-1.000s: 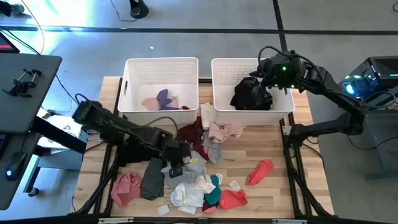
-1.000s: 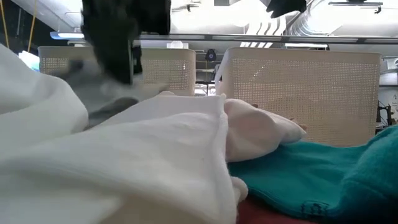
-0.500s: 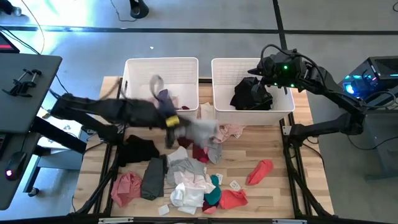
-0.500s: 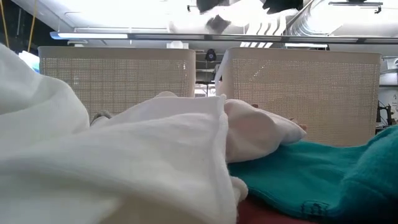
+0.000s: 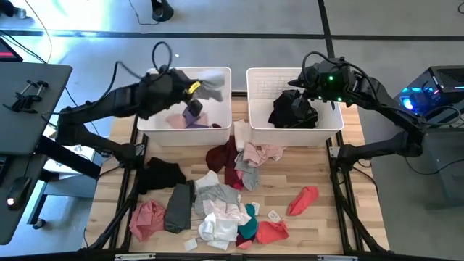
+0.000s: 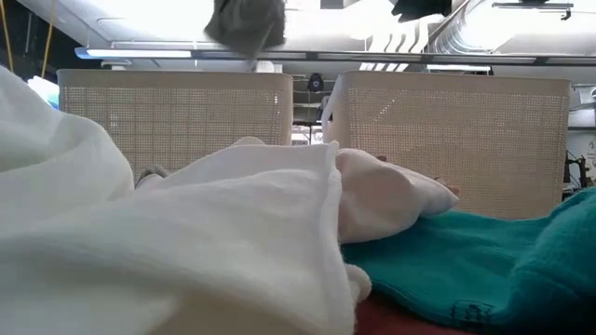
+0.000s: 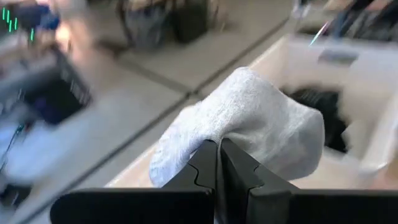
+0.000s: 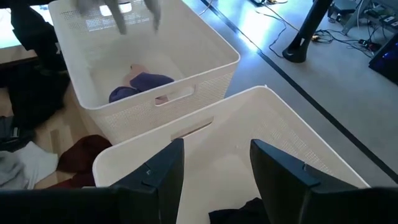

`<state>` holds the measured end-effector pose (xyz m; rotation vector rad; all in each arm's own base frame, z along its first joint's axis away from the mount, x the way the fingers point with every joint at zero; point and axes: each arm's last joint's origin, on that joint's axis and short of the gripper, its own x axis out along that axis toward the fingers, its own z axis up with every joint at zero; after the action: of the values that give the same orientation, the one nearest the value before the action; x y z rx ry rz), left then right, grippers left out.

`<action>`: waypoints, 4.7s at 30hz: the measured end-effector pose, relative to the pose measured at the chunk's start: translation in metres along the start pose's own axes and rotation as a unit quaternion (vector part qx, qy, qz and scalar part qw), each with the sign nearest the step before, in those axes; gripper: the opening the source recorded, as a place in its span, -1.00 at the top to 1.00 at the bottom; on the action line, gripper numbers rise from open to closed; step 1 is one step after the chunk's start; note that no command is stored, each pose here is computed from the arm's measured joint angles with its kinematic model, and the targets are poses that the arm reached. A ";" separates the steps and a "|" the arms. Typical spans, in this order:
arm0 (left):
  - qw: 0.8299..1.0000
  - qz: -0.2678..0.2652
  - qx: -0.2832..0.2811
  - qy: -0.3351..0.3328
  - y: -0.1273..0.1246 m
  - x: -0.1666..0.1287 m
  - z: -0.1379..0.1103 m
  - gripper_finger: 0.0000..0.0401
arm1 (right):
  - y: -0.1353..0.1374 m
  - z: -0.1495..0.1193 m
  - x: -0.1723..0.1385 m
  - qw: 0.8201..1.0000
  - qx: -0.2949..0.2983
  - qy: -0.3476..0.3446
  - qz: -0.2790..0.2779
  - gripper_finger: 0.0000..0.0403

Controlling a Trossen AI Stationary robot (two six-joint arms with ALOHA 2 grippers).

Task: Sort clothes
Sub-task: Put the gray underwear into the left white laundry bin, then put the dark gray underwear into the left white laundry bin

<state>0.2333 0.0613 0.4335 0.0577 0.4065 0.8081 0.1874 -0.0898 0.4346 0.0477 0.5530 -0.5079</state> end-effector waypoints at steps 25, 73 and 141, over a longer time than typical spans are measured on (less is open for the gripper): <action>0.960 0.056 -0.073 0.265 0.027 0.077 -0.136 0.58 | 0.000 0.001 0.000 1.000 0.025 -0.007 0.000 0.15; 0.767 -0.123 -0.277 0.566 -0.142 -0.054 -0.265 0.47 | 0.001 -0.004 0.000 0.999 0.026 0.021 0.005 0.15; 0.936 -0.216 -0.255 0.109 -0.071 -0.037 -0.057 0.98 | 0.003 0.010 0.019 0.999 -0.001 -0.028 0.026 0.15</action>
<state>0.2382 -0.0197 0.3789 -0.5931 0.3879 0.4619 0.2082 -0.0973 0.4330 0.0451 0.4969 -0.4572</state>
